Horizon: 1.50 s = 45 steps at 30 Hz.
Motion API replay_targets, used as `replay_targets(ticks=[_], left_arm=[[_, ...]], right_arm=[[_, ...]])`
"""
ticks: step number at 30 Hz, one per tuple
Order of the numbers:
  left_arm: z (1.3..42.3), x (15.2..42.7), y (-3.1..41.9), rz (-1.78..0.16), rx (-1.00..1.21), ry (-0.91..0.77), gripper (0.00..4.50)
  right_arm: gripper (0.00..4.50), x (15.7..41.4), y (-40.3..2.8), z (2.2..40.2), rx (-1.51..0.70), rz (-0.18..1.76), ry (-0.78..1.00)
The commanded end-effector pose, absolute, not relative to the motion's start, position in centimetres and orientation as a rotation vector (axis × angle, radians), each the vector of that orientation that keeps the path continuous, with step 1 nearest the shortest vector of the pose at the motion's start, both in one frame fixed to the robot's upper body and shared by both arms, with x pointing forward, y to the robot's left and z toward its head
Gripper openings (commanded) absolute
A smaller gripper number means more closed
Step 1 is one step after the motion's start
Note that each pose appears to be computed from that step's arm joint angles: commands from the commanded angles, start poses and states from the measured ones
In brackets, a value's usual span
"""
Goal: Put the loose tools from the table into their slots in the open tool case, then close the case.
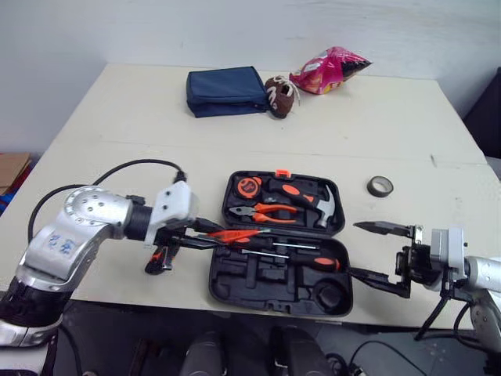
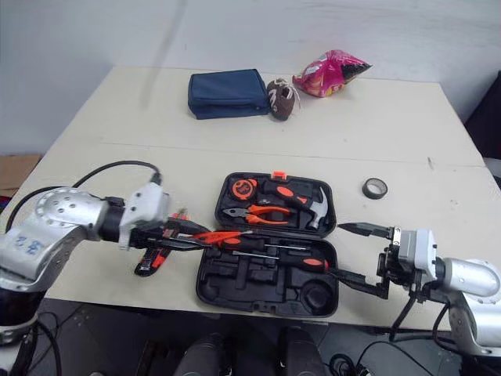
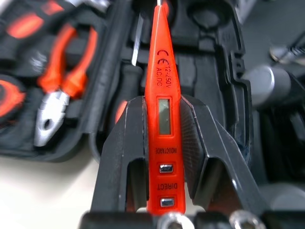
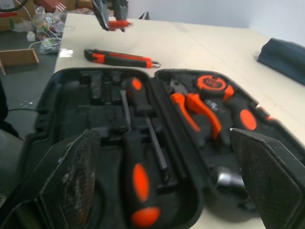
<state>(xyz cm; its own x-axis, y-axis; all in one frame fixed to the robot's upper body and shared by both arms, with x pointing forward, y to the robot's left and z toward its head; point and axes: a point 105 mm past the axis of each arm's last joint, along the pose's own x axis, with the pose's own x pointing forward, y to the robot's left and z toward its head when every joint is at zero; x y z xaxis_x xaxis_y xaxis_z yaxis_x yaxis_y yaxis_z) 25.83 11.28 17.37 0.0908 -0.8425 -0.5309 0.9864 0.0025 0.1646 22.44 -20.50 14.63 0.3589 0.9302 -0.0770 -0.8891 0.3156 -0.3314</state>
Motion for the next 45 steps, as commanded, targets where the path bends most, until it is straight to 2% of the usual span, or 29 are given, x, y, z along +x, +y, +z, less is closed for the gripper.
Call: replay_targets(ticks=[1, 8, 17, 31, 42, 44, 45], left_arm=[[16.2, 25.2, 9.5, -1.512, 0.67, 0.422, 0.28], [13.8, 25.6, 7.1, -1.518, 0.814, 0.495, 0.28], [12.7, 26.4, 6.5, -1.482, 0.831, 0.507, 0.28], [12.2, 27.0, 7.3, -1.442, 0.938, 0.54, 0.28], [12.5, 26.8, 7.0, -1.438, 0.905, 0.518, 0.28], [13.0, 26.7, 6.6, -1.44, 0.898, 0.484, 1.3], [13.2, 26.6, 6.4, -1.448, 0.897, 0.468, 1.58]], right_arm=[[4.5, 22.0, -21.0, 15.1, -0.362, 1.192, -0.142], [4.5, 21.7, -20.9, 15.0, -0.365, 1.173, -0.144], [4.5, 21.4, -20.6, 15.3, -0.373, 1.158, -0.145], [4.5, 21.3, -20.7, 15.0, -0.363, 1.153, -0.146], [4.5, 21.4, -21.0, 14.5, -0.355, 1.149, -0.147], [4.5, 21.5, -20.9, 14.4, -0.354, 1.149, -0.147], [4.5, 21.4, -20.9, 14.4, -0.353, 1.15, -0.147]])
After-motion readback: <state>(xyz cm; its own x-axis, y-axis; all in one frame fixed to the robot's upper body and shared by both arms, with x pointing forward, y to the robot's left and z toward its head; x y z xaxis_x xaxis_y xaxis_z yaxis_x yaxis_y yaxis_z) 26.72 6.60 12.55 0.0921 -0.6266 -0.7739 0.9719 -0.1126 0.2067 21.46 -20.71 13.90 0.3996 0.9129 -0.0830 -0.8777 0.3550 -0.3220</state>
